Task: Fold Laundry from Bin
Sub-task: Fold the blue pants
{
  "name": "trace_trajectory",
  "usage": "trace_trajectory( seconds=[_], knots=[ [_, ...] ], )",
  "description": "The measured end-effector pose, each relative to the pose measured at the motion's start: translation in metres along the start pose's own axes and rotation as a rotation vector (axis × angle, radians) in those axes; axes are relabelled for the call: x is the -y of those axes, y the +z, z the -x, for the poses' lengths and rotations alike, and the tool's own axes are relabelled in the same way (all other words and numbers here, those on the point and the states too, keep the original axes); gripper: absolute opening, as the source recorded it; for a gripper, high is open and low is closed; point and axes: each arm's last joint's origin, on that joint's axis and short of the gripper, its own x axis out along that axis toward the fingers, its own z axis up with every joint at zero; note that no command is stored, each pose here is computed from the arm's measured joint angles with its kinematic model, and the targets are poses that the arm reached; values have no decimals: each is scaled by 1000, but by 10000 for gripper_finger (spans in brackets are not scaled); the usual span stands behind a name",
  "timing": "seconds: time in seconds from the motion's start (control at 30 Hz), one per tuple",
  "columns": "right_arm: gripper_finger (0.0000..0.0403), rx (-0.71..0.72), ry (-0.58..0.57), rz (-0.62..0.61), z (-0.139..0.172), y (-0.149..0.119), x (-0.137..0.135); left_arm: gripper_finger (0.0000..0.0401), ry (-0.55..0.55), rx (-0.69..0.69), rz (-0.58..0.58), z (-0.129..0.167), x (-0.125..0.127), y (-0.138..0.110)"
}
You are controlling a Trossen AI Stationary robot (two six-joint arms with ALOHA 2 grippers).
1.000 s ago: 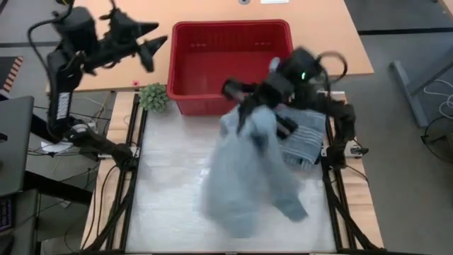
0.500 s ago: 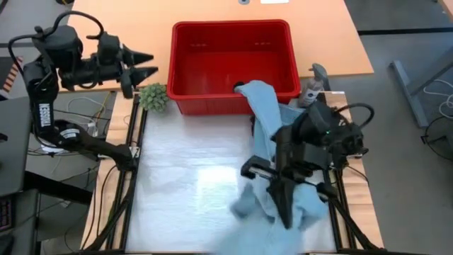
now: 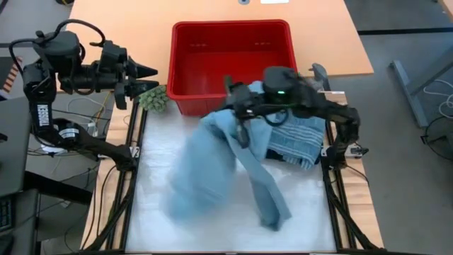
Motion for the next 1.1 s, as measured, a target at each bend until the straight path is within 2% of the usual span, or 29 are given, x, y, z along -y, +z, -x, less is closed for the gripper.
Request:
trace_trajectory(
  seconds=[0.13,0.23,0.3,0.47,0.5,0.57,0.63,0.7,0.8,0.9,1.0,1.1],
  knots=[
    [28,-81,70,-88,-20,-29,26,219,133,-106,14,5,-5,-13],
    [31,-181,115,-180,-40,-57,31,219,262,-241,43,8,-11,-27],
    [34,-281,180,-255,-60,-83,25,219,311,-298,71,3,-13,-33],
    [56,-650,359,-411,-109,-180,-7,219,284,-377,94,-18,-12,-51],
    [63,-698,410,-439,-114,-195,-13,219,301,-422,89,-22,-13,-57],
    [77,-721,487,-478,-120,-207,-18,219,338,-491,78,-28,-16,-68],
    [93,-729,569,-527,-118,-207,-21,219,368,-540,81,-36,-19,-78],
    [108,-746,601,-554,-113,-203,-21,219,393,-595,107,-46,-23,-90],
    [129,-782,587,-565,-99,-192,-18,219,408,-674,139,-65,-28,-109],
    [145,-772,526,-522,-74,-165,-5,219,354,-726,163,-82,-28,-125],
    [155,-847,388,-394,-38,-139,0,219,287,-752,176,-89,-25,-132],
    [165,-1023,221,-159,-8,-131,0,219,247,-722,172,-92,-21,-130]
  ],
)
